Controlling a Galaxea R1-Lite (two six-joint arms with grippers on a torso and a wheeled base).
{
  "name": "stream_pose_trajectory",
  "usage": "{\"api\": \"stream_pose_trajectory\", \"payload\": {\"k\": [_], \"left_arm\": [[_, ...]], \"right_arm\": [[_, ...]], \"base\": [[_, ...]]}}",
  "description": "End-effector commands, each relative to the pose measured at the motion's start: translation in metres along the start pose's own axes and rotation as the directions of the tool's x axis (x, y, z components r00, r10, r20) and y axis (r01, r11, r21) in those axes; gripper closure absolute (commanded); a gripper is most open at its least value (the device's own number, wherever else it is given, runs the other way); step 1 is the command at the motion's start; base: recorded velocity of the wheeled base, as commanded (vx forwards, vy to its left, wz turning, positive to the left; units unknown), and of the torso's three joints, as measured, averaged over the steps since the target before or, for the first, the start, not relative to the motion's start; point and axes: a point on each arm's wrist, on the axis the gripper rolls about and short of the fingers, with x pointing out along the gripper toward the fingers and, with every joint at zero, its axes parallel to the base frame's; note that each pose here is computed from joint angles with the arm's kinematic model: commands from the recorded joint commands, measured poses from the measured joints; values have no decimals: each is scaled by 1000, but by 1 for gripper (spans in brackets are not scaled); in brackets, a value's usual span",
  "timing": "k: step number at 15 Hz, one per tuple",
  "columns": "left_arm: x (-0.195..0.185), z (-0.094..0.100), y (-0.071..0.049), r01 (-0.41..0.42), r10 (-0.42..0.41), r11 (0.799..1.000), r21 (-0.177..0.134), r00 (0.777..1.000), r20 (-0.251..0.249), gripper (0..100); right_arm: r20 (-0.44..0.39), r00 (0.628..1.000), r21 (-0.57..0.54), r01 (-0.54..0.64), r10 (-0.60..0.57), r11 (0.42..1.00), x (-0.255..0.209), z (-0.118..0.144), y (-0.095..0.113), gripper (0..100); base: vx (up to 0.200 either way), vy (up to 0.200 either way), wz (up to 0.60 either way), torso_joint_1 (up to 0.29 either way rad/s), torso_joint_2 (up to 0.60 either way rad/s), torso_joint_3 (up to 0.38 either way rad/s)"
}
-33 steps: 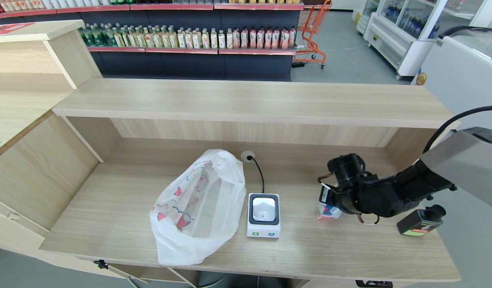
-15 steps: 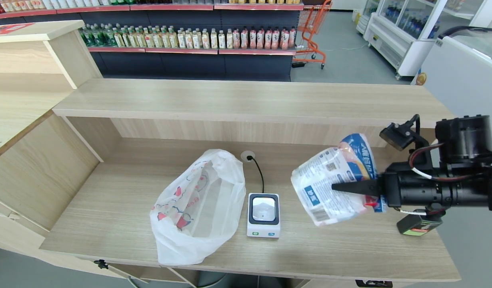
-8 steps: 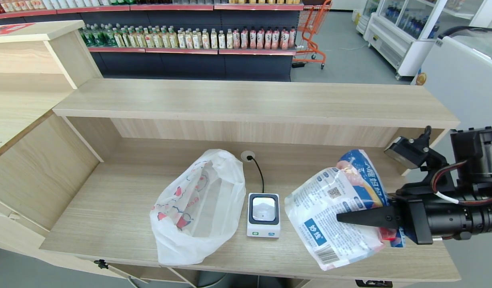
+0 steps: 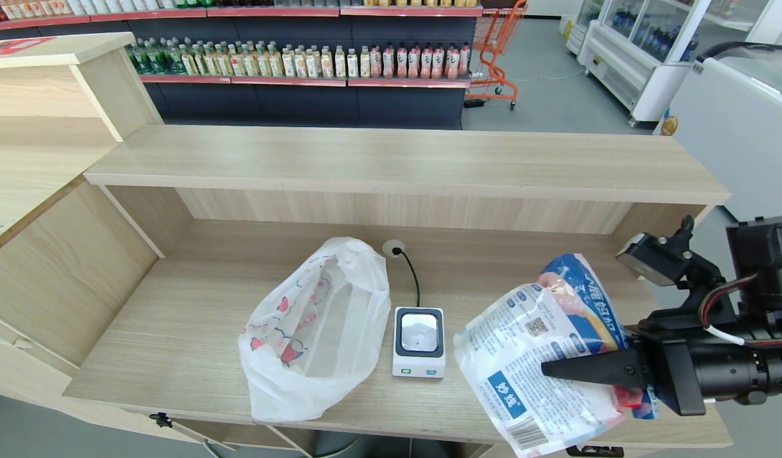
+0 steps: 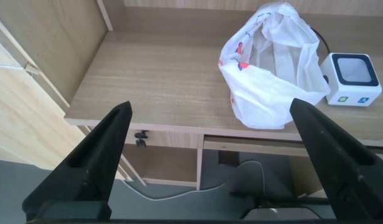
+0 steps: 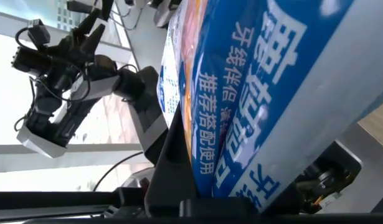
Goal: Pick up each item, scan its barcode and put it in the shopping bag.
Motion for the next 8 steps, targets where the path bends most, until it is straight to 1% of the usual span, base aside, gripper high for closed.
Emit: {"api": "stream_pose_trajectory", "payload": {"k": [1, 4, 6, 8], "left_arm": [[0, 0, 0, 0, 0, 1000, 0, 1000, 0, 0], [0, 0, 0, 0, 0, 1000, 0, 1000, 0, 0], [0, 0, 0, 0, 0, 1000, 0, 1000, 0, 0], [0, 0, 0, 0, 0, 1000, 0, 1000, 0, 0]], "right_arm": [[-9, 1000, 13, 5, -5, 1000, 1, -2, -2, 100], [-41, 998, 50, 40, -38, 998, 4, -6, -6, 100], [-76, 997, 58, 21, -16, 998, 9, -11, -2, 100], [-92, 996, 67, 18, -11, 998, 12, -12, -2, 100]], "base": [[0, 0, 0, 0, 0, 0], [0, 0, 0, 0, 0, 0], [0, 0, 0, 0, 0, 0], [0, 0, 0, 0, 0, 0]]}}
